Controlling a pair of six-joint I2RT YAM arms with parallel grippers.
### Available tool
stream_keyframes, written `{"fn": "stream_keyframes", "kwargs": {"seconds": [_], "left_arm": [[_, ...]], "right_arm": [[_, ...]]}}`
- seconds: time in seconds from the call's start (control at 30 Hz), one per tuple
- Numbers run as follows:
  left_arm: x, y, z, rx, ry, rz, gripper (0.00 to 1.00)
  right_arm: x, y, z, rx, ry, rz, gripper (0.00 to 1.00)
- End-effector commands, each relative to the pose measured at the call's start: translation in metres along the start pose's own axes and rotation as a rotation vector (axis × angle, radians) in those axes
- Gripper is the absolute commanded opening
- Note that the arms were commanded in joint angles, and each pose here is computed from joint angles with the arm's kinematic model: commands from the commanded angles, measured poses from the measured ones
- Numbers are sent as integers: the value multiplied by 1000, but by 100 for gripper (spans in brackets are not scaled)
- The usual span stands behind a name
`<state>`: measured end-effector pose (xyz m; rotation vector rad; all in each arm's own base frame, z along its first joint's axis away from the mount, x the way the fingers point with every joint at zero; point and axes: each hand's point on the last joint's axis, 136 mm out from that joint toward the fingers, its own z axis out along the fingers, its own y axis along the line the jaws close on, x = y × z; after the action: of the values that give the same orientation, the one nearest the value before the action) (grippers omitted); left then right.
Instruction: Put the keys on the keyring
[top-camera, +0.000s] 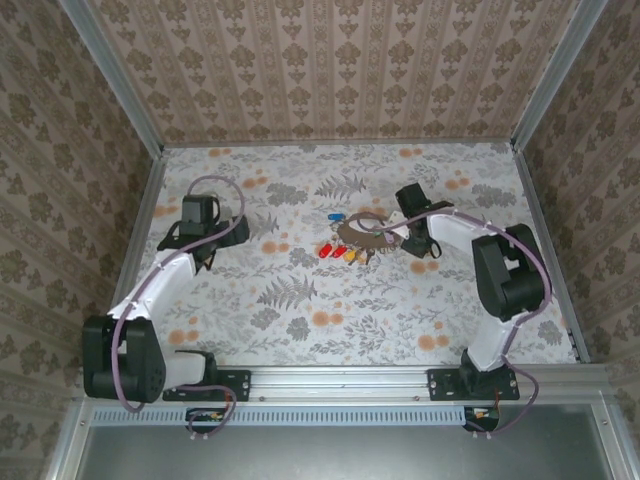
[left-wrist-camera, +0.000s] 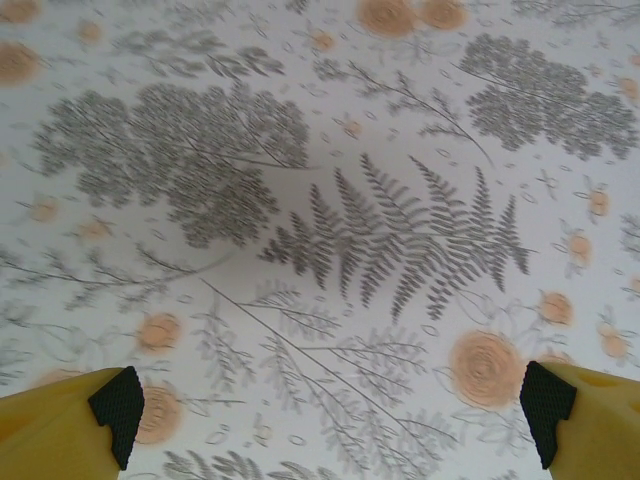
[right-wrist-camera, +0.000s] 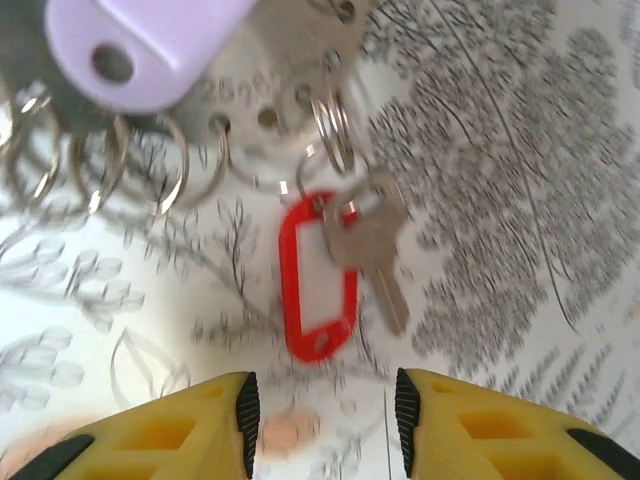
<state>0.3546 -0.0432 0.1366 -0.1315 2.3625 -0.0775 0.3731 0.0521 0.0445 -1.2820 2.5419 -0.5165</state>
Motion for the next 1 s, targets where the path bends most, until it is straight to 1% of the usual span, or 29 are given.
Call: {"fn": "stream_keyframes", "kwargs": {"seconds": [0.0, 0.03, 0.07, 0.13, 0.17, 0.2, 0.23, 0.27, 0.3, 0.33, 0.37, 0.4, 0.43, 0.5, 0.6, 0.63, 0.7, 0.73, 0.77, 0.83, 0.87, 0.9, 0.97], "left_arm": [[-23, 14, -21, -112, -82, 99, 100], [-27, 13, -27, -107, -101, 118, 100], [-34, 9, -35, -91, -132, 147, 100], [-44, 3, -52, -64, -196, 197, 100], [-50, 0, -63, -53, -240, 213, 100], [-55, -1, -72, -46, -287, 217, 100], [-58, -1, -79, -40, -332, 220, 100], [-59, -4, -86, -16, -379, 255, 100], [-56, -13, -89, 30, -415, 325, 100], [-53, -20, -92, 65, -447, 395, 100], [-49, -21, -92, 68, -477, 430, 100], [-45, -15, -90, 42, -493, 402, 100], [-40, -10, -87, 27, -494, 383, 100], [-25, -7, -72, 26, -496, 388, 100], [0, -6, -45, 35, -480, 405, 100], [5, -4, -36, 33, -480, 398, 100], [12, 4, -17, 38, -465, 345, 100], [11, 9, -10, 53, -461, 309, 100], [12, 10, -1, 72, -447, 301, 100], [6, 11, 11, 70, -440, 314, 100], [4, 8, 16, 84, -446, 328, 100], [-3, 7, 18, 82, -486, 329, 100], [-10, 7, 27, 67, -496, 350, 100]], "right_arm": [[6, -18, -49, 66, -70, 101, 45], [4, -22, -63, 80, -113, 129, 45], [0, -28, -84, 101, -183, 166, 46], [-7, -37, -129, 130, -341, 230, 50], [-13, -45, -156, 161, -456, 282, 55], [-17, -49, -181, 178, -564, 330, 73], [-20, -51, -204, 185, -672, 375, 99], [-22, -53, -227, 197, -793, 443, 100], [-22, -55, -247, 197, -916, 533, 100], [-20, -55, -261, 196, -1009, 595, 100], [-15, -54, -270, 197, -1092, 665, 99], [-8, -54, -271, 206, -1143, 741, 99], [2, -56, -267, 236, -1159, 810, 100], [22, -54, -238, 313, -1133, 914, 100], [38, -47, -198, 384, -1089, 926, 100], [45, -48, -181, 398, -1070, 957, 100], [57, -49, -152, 384, -1042, 1027, 99], [62, -50, -137, 368, -1033, 1059, 100], [67, -50, -122, 354, -1026, 1092, 100], [69, -51, -101, 342, -1000, 1096, 100], [67, -54, -94, 343, -987, 1084, 100], [65, -57, -85, 345, -977, 1084, 100], [58, -67, -77, 334, -1001, 1110, 100]]}}
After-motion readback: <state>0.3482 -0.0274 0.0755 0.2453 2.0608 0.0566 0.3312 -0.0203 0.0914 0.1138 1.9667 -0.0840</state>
